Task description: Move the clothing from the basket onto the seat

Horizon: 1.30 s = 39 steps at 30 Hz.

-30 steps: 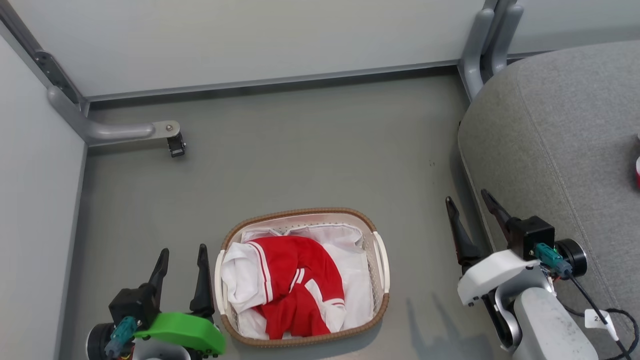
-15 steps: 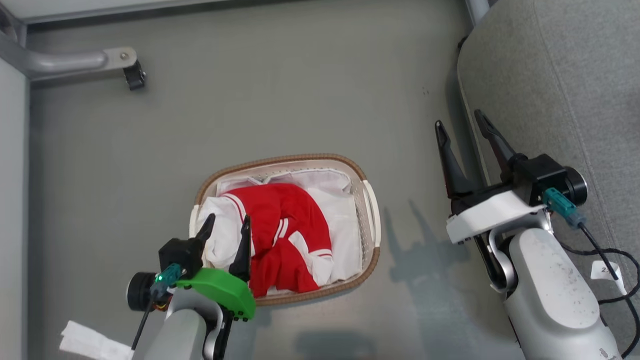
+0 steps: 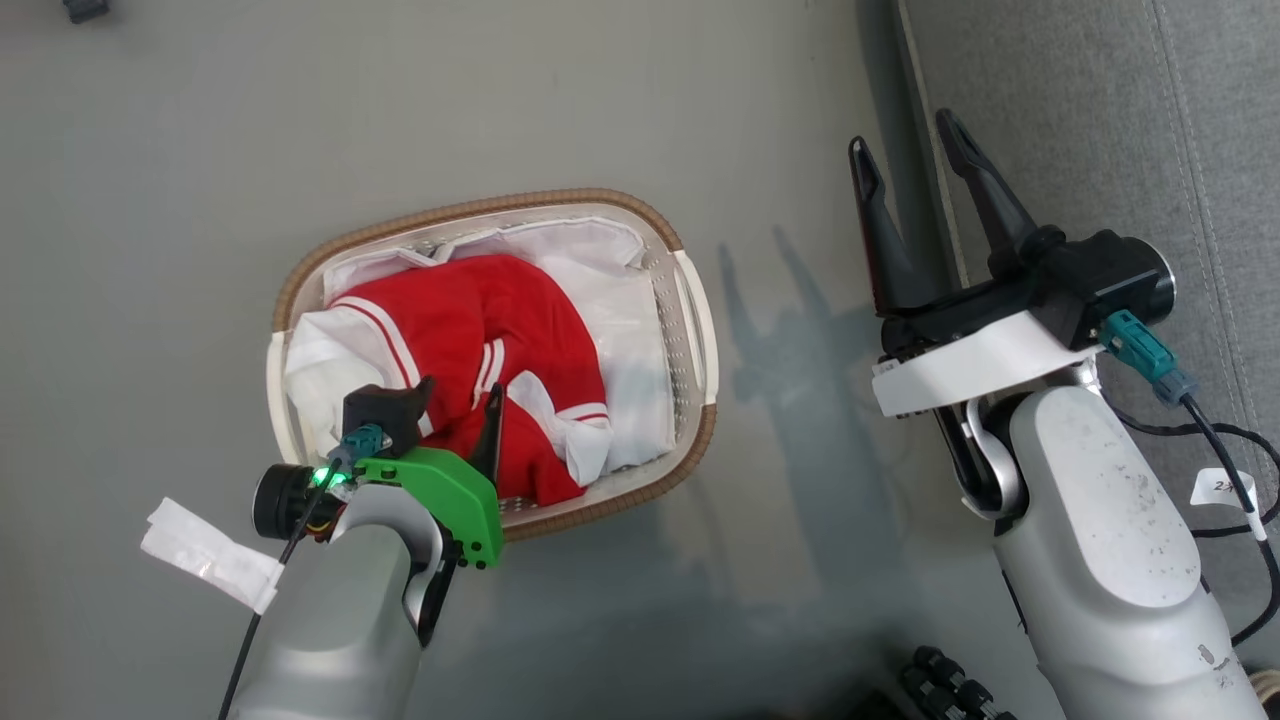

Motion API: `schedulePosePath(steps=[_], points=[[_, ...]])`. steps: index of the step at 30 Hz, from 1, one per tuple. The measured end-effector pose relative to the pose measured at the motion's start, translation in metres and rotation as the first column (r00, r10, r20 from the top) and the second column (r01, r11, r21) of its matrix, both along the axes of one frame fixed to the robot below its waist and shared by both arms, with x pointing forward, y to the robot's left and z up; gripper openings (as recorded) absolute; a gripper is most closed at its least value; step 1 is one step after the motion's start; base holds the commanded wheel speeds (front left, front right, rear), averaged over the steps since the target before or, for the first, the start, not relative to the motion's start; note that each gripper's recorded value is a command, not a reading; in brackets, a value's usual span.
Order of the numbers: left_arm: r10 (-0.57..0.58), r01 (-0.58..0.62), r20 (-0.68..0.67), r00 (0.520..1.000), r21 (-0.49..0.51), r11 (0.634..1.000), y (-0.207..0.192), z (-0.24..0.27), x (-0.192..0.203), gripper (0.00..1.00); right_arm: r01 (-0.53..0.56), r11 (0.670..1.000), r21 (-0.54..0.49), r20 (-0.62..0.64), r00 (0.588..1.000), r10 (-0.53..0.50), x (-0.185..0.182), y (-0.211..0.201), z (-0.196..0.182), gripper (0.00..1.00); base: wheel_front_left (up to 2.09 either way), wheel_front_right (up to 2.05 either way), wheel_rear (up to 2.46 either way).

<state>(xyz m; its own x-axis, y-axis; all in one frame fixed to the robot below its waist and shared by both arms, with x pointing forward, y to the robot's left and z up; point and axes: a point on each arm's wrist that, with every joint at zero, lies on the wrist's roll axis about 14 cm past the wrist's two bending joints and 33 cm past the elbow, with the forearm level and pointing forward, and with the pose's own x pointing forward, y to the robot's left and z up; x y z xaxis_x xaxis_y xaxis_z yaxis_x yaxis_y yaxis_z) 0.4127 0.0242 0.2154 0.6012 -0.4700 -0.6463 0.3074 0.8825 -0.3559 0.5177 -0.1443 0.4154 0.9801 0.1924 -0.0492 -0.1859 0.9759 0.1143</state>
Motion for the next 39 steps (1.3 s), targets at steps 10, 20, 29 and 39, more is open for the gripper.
schedulePosePath(steps=[10,20,29,39], points=[[-0.076,0.085,-0.223,0.972,0.028,0.996,-0.016,-0.065,-0.018,1.0,0.036,0.999,-0.009,-0.049,0.998,-0.036,0.007,-0.018,-0.032,1.0,0.0,0.0,0.0],[-0.107,0.13,-0.369,0.923,0.037,0.991,-0.022,-0.104,-0.038,1.0,0.044,0.998,-0.036,-0.123,0.991,-0.048,0.002,-0.025,-0.069,1.0,0.0,0.0,0.0],[-0.124,0.166,-0.429,0.895,0.061,0.984,-0.019,-0.12,-0.047,1.0,0.049,0.998,-0.045,-0.145,0.988,-0.055,0.0,-0.029,-0.079,1.0,0.0,0.0,0.0],[-0.141,0.187,-0.425,0.894,0.068,0.98,-0.019,-0.115,-0.046,0.0,0.06,0.997,-0.041,-0.144,0.987,-0.065,-0.003,-0.032,-0.073,1.0,0.0,0.0,0.0]])
